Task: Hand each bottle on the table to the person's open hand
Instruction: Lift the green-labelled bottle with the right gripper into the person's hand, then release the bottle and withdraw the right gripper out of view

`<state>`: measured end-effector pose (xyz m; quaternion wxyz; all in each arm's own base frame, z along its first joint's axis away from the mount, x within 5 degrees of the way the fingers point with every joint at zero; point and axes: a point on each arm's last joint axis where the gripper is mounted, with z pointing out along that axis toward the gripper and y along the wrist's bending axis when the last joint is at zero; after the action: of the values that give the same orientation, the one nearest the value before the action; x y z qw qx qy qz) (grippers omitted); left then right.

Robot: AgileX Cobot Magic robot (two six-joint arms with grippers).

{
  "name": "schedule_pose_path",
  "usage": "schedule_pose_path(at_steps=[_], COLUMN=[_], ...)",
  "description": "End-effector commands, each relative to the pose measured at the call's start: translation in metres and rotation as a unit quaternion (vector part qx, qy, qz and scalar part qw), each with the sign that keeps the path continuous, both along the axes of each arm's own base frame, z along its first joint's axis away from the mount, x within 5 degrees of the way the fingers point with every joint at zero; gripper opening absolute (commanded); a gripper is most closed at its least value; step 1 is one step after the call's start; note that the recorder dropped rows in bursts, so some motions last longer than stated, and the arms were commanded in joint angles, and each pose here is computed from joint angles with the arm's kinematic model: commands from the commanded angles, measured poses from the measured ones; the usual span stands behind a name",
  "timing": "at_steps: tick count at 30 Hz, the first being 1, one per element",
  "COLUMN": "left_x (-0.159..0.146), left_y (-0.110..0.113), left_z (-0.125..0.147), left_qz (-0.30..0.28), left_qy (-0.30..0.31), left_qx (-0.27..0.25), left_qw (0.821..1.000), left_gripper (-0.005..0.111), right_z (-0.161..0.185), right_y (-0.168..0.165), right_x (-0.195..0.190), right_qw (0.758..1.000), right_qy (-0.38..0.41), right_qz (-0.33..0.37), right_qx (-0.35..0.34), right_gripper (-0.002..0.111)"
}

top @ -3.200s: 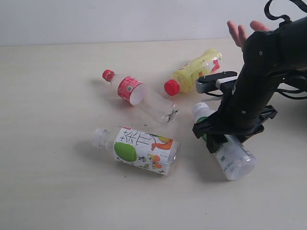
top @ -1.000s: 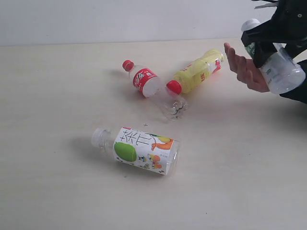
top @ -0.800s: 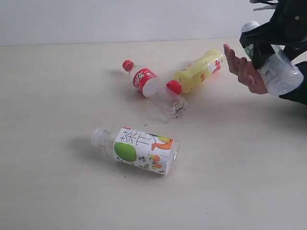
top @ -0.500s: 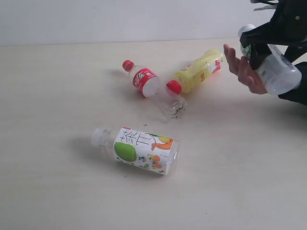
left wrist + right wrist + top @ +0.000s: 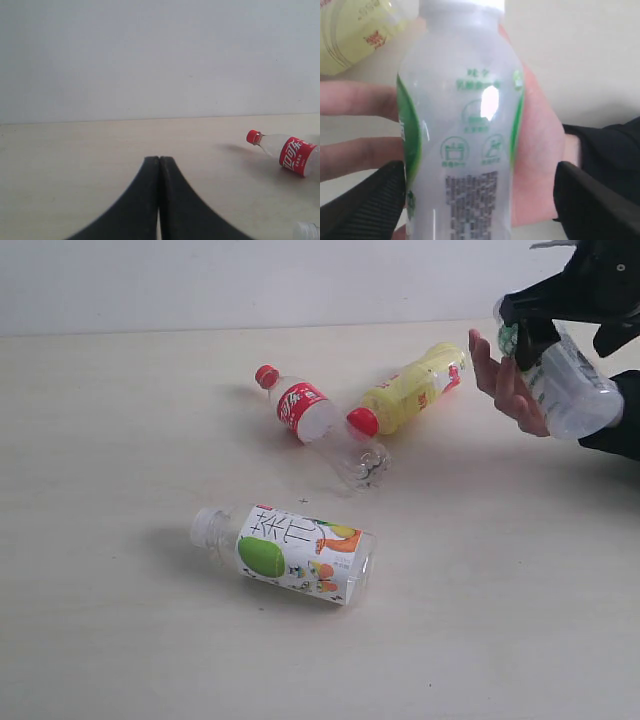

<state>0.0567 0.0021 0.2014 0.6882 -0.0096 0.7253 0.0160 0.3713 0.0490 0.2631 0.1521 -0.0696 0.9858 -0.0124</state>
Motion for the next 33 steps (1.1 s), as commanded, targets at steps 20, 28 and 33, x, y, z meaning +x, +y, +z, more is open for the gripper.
schedule_pose_path(at_steps=[20,28,33], left_x=[0.0,0.0,0.0], left_y=[0.0,0.0,0.0], left_z=[0.0,0.0,0.0], left_qz=[0.0,0.0,0.0], left_qy=[-0.004,-0.004,-0.004], left_qx=[0.0,0.0,0.0], left_qw=[1.0,1.0,1.0], left_gripper=[0.0,0.0,0.0], right_z=[0.145,0.131,0.114], right_y=[0.0,-0.013,-0.024], right_x=[-0.145,-0.26,-0.335], right_qw=[0.948,0.913,0.858], right_qy=[-0.28,-0.368,-0.481], right_qz=[0.086,0.091,0.106], right_qx=[0.124,0.15,0.145], right_gripper=[0.0,0.0,0.0])
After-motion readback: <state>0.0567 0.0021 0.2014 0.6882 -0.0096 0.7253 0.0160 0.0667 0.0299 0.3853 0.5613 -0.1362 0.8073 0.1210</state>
